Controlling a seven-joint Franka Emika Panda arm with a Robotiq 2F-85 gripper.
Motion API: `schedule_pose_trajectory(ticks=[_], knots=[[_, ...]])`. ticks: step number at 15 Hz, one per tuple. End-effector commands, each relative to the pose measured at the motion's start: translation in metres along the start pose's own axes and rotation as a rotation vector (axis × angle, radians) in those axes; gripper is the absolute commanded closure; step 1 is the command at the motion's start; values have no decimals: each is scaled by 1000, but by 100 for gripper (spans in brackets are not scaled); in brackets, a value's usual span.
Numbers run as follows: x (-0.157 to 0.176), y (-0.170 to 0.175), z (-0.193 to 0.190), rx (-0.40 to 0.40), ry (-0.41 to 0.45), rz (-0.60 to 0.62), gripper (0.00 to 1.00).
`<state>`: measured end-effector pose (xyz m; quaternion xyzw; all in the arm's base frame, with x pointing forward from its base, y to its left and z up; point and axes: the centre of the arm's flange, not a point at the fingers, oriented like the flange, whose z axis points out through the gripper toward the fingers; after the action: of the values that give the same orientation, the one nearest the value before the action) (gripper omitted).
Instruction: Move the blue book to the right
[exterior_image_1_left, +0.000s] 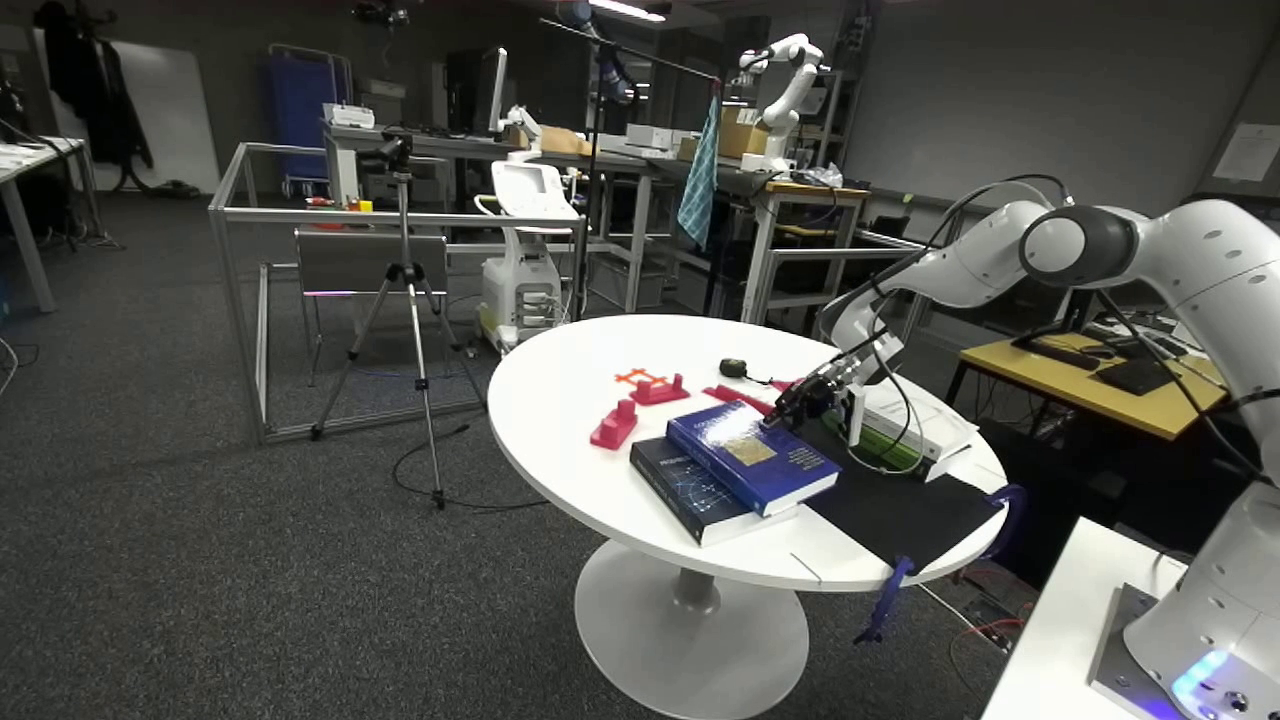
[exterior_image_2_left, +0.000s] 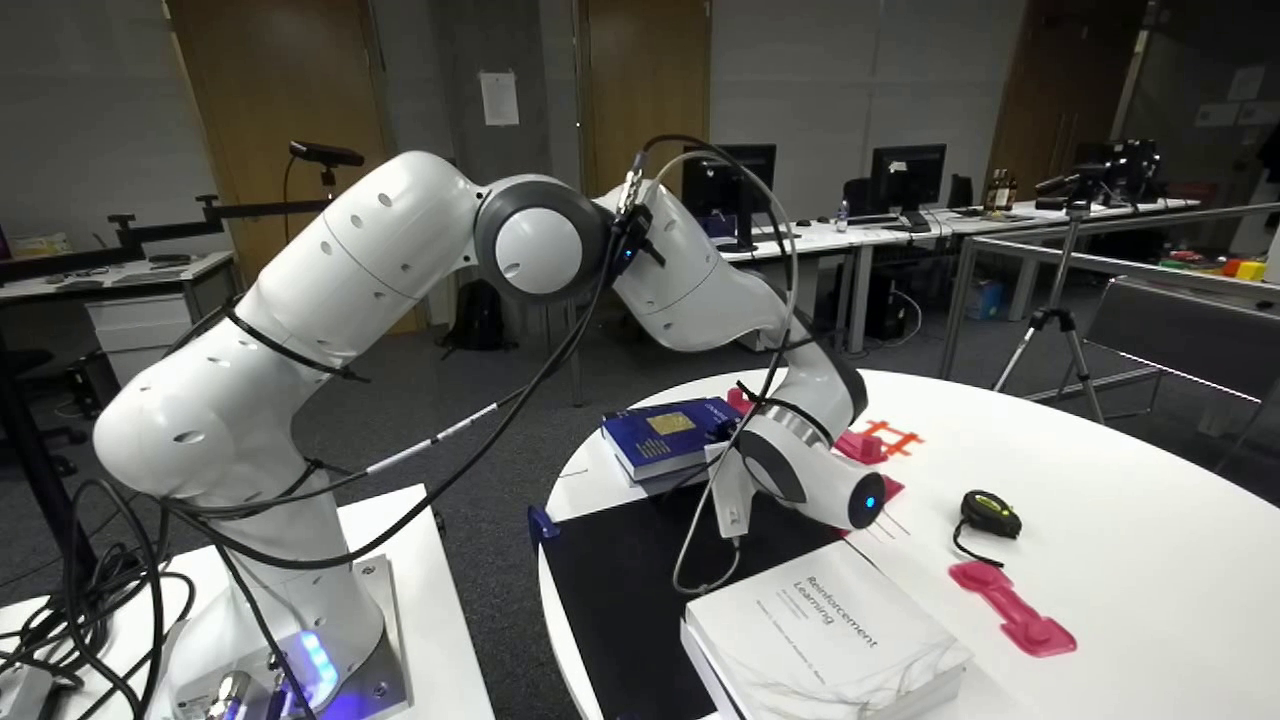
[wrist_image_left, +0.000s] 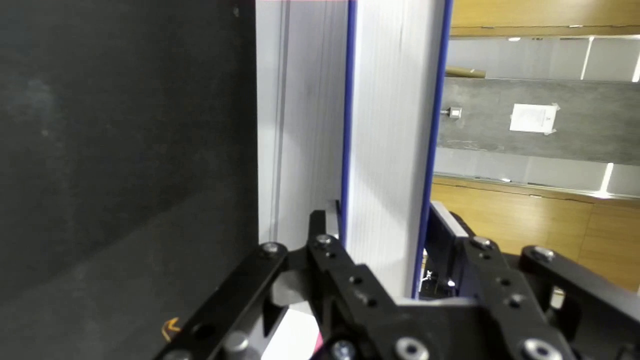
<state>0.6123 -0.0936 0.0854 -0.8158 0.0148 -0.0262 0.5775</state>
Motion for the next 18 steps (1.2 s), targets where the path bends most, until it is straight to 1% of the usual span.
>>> schedule_pose_trajectory(ticks=[1,3,7,10,12,13,18], knots=[[-1,-39,-20,25,81,-113,80],[1,-50,-26,22,122,-162,82],[-2,-61,-37,-40,157,-236,82],[-5,-70,-42,-83,179,-250,82],[-9,-75,-44,-105,193,-242,82],[-11,-79,-44,-111,189,-217,82],[-21,-92,-44,-83,208,-115,82]])
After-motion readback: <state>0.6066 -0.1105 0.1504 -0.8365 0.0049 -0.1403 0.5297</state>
